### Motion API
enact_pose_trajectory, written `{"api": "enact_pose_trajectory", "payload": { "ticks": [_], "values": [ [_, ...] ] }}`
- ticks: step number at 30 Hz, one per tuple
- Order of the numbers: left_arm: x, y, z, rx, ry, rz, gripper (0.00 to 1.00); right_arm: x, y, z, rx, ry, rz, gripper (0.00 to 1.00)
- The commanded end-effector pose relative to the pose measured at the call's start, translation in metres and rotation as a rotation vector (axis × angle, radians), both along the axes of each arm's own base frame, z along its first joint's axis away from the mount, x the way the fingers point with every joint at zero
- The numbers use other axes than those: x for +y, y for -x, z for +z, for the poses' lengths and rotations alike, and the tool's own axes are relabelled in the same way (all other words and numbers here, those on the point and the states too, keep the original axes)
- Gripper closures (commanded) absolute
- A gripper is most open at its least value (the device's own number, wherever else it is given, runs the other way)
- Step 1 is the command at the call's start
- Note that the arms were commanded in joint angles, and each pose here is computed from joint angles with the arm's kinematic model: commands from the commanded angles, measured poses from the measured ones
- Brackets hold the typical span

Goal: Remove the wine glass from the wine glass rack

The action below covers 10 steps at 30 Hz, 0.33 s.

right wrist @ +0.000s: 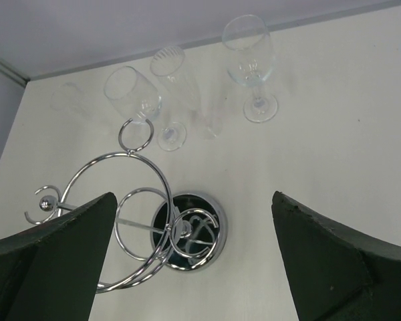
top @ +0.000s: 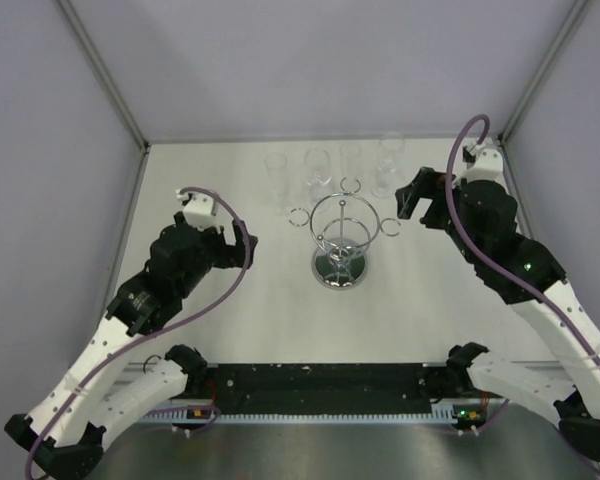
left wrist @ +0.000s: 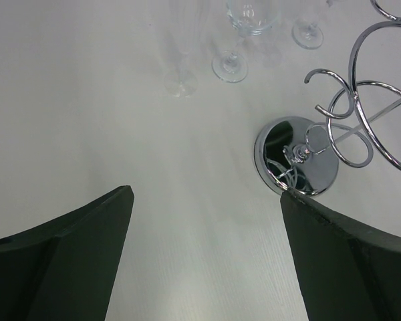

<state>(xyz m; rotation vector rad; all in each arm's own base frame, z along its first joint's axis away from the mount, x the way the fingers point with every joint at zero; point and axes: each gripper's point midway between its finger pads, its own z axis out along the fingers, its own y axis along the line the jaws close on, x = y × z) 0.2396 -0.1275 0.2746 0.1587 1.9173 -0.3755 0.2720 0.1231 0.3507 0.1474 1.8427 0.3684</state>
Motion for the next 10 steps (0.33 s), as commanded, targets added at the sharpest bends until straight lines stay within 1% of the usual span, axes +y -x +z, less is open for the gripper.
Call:
{"api": "enact_pose_trajectory", "payload": {
  "ticks": [1, 3, 6, 10],
  "values": [
    [0.0, -0.009, 0.03, -0.088, 0.05, 0.024, 0.02, -0.012, -0.001, 0.012, -0.045, -0.024, -0.056, 0.01],
    [-0.001, -0.01, 0.028, -0.083, 0.046, 0.024, 0.02, -0.011, -0.001, 0.012, -0.053, -0.027, -0.054, 0.01],
    [-0.002, -0.012, 0.029, -0.082, 0.044, 0.024, 0.02, -0.001, -0.002, 0.012, -0.066, 0.008, 0.019, 0.01],
    [-0.001, -0.013, 0.028, -0.085, 0.041, 0.032, 0.02, -0.006, -0.005, 0.004, -0.049, 0.007, -0.026, 0.01]
  ]
}}
